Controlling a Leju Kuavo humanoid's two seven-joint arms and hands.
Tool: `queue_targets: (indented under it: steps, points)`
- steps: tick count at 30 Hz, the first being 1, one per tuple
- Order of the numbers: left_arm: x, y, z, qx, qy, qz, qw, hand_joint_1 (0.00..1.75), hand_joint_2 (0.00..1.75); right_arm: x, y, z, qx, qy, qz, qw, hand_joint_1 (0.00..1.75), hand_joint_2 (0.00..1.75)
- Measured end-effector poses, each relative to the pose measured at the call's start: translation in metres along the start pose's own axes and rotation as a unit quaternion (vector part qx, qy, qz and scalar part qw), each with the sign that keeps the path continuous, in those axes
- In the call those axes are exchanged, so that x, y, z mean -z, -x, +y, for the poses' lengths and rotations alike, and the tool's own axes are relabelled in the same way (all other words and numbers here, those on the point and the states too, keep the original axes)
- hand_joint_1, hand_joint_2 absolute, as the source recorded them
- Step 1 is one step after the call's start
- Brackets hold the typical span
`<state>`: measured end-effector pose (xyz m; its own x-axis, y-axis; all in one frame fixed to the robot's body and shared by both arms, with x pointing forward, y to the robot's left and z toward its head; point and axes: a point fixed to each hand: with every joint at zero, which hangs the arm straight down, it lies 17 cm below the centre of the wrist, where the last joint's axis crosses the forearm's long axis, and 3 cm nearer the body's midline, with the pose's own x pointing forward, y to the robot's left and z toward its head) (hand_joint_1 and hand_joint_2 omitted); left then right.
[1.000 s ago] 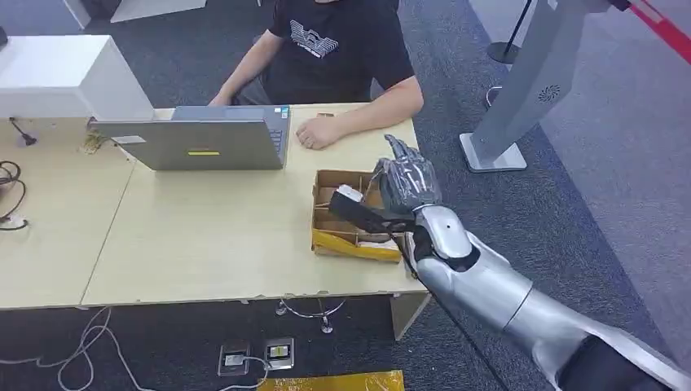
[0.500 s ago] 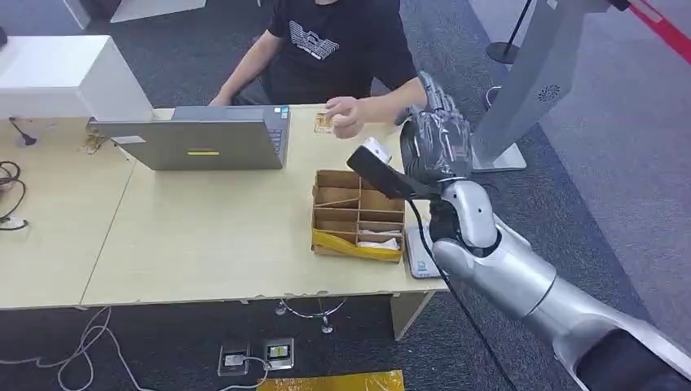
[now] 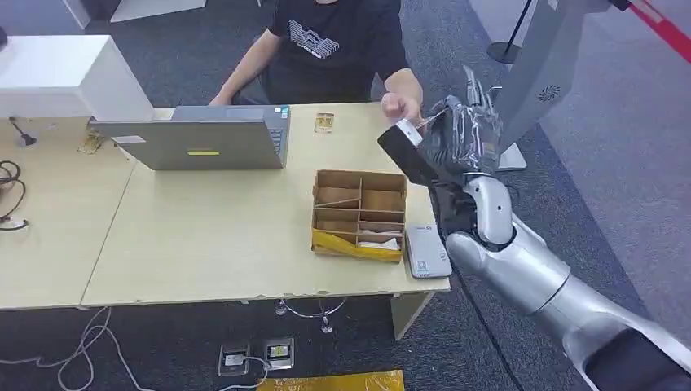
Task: Pass the card to the sensor for recognition and then transmit it.
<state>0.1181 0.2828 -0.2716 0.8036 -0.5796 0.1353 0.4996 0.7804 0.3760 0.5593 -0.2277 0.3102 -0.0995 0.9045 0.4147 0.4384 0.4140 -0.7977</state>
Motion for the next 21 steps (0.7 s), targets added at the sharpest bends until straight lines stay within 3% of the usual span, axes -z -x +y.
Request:
queue_targets:
  steps: [3, 4, 5, 6, 12, 13, 21]
  points:
    - [0.000, -0.001, -0.001, 0.002, 0.000, -0.001, 1.000, 0.00, 0.00, -0.002, 0.011, 0.002, -0.014, -0.004, 0.009, 1.000, 1.75, 1.75]
    - [0.000, -0.001, -0.001, 0.002, 0.001, -0.001, 1.000, 0.00, 0.00, -0.003, 0.013, 0.003, -0.018, -0.006, 0.009, 1.000, 0.59, 1.75]
    - [0.000, -0.001, -0.001, 0.003, 0.000, -0.001, 1.000, 0.00, 0.00, -0.005, 0.016, 0.004, -0.022, -0.008, 0.011, 1.000, 0.59, 1.75]
    - [0.000, -0.001, -0.001, 0.003, 0.000, -0.002, 1.000, 0.00, 0.00, -0.006, 0.019, 0.006, -0.025, -0.010, 0.012, 1.000, 0.00, 1.75]
    - [-0.001, 0.000, -0.003, 0.003, -0.001, -0.001, 1.000, 0.00, 0.00, -0.009, 0.026, 0.003, -0.036, 0.002, 0.011, 0.999, 0.00, 1.75]
    - [-0.001, 0.000, -0.003, 0.003, -0.002, -0.002, 1.000, 0.00, 0.00, -0.010, 0.027, 0.004, -0.038, 0.000, 0.011, 0.999, 0.00, 0.00]
    - [-0.002, 0.005, -0.005, 0.004, -0.004, -0.001, 1.000, 0.00, 0.00, -0.012, 0.029, 0.006, -0.038, -0.006, 0.011, 0.999, 0.00, 0.00]
